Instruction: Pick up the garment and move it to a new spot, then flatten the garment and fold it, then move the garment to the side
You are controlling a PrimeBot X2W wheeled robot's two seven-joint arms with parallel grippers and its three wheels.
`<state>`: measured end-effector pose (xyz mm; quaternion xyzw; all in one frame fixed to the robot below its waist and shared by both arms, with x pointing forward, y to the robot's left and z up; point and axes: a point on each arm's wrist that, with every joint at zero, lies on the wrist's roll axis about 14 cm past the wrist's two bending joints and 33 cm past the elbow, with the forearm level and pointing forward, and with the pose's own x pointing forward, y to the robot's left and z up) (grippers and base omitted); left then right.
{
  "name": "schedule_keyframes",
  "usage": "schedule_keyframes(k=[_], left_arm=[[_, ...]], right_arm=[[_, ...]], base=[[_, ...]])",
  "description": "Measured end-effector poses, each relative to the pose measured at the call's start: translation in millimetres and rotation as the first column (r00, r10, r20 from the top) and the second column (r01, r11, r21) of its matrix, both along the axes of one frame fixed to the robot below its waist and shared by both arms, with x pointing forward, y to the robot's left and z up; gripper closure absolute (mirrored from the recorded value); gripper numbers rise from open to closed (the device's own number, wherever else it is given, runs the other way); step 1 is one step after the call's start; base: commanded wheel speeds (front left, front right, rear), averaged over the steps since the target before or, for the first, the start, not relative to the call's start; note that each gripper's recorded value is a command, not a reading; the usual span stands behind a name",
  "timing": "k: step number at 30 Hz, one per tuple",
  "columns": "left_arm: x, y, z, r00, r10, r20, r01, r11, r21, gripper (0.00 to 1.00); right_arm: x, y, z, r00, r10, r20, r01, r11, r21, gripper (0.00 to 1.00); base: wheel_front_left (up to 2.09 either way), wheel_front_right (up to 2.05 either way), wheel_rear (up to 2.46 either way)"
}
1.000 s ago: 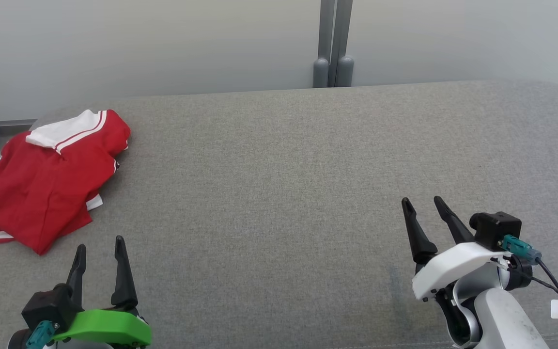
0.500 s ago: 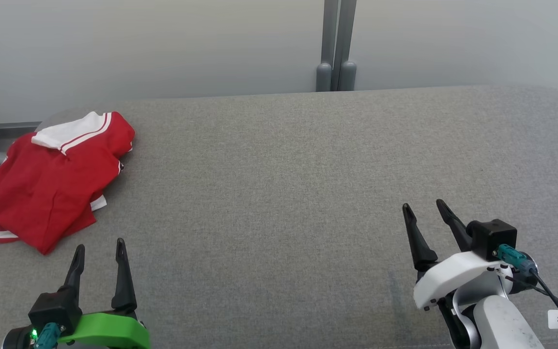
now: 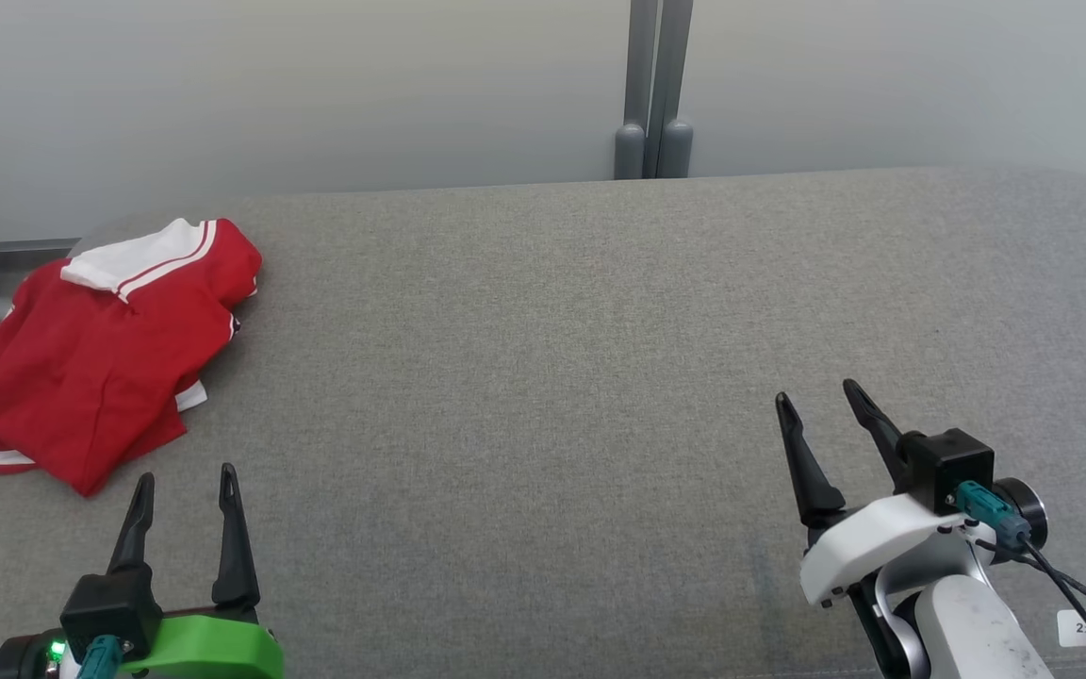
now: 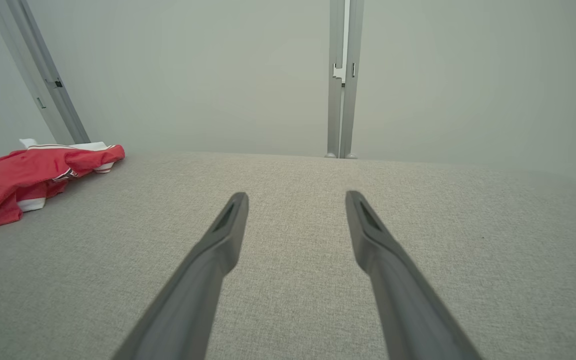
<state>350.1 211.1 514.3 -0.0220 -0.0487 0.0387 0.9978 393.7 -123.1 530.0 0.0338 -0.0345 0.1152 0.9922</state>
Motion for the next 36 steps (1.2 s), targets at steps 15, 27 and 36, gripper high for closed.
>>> schedule_keyframes(k=[15, 27, 36], left_arm=[[-1.4, 4.4, 5.0, 1.0, 0.008, 0.017, -0.009, 1.0, 0.018, 0.0], [-3.4, 4.7, 3.8, 1.0, 0.008, 0.016, -0.008, 1.0, 0.0, 0.0], [-6.8, 9.4, 3.7, 1.0, 0.02, 0.017, -0.02, 1.0, -0.006, 0.0]], right_arm=[[-1.9, -0.1, 1.4, 1.0, 0.0, 0.015, 0.0, 1.0, -0.003, 0.0], [-2.7, -1.0, -0.6, 1.0, -0.004, 0.002, 0.004, 0.999, 0.049, 0.0], [-1.8, 5.4, -1.8, 1.0, 0.014, -0.001, -0.014, 0.998, 0.06, 0.0]], base=[[0.0, 0.0, 0.0], [0.0, 0.0, 0.0], [0.0, 0.0, 0.0]])
